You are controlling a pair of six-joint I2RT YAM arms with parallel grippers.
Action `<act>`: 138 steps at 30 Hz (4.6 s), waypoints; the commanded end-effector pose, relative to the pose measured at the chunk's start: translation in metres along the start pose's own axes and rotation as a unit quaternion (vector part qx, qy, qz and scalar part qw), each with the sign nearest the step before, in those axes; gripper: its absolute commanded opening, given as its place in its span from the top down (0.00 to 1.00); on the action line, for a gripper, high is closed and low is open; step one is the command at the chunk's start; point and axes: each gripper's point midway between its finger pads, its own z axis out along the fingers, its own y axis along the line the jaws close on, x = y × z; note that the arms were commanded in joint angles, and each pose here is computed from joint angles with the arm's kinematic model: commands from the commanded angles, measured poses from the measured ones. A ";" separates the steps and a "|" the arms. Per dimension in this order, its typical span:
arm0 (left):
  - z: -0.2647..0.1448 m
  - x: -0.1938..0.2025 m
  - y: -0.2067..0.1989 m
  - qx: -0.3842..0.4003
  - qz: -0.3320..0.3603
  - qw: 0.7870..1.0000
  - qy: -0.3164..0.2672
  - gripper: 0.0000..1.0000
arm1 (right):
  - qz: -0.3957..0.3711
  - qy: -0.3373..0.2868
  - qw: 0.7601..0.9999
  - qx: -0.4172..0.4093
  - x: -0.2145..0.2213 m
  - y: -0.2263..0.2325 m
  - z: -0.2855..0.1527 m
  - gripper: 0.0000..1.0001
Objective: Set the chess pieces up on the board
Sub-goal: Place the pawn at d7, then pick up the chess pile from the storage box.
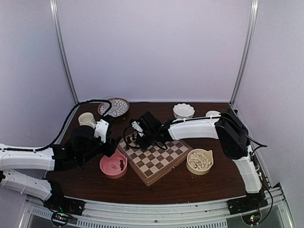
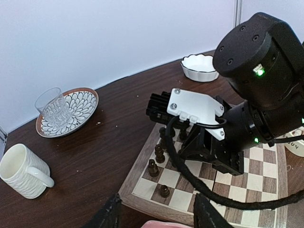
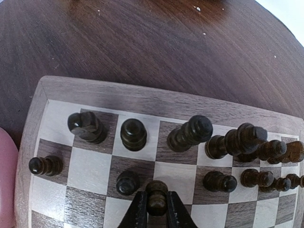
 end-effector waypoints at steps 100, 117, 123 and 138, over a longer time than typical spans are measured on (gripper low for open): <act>0.006 0.117 -0.015 -0.006 -0.143 0.965 0.218 0.39 | 0.079 -0.245 0.956 0.141 0.056 -0.095 -0.224 0.02; 0.025 0.142 -0.024 -0.031 -0.149 0.948 0.280 0.45 | 0.075 -0.230 0.959 0.147 0.058 -0.095 -0.215 0.07; 0.031 0.156 -0.021 -0.060 -0.121 0.941 0.311 0.48 | 0.074 -0.239 0.955 0.158 0.058 -0.100 -0.225 0.07; 0.022 0.132 -0.001 -0.097 -0.086 0.952 0.278 0.86 | 0.071 -0.239 0.955 0.163 0.060 -0.101 -0.227 0.07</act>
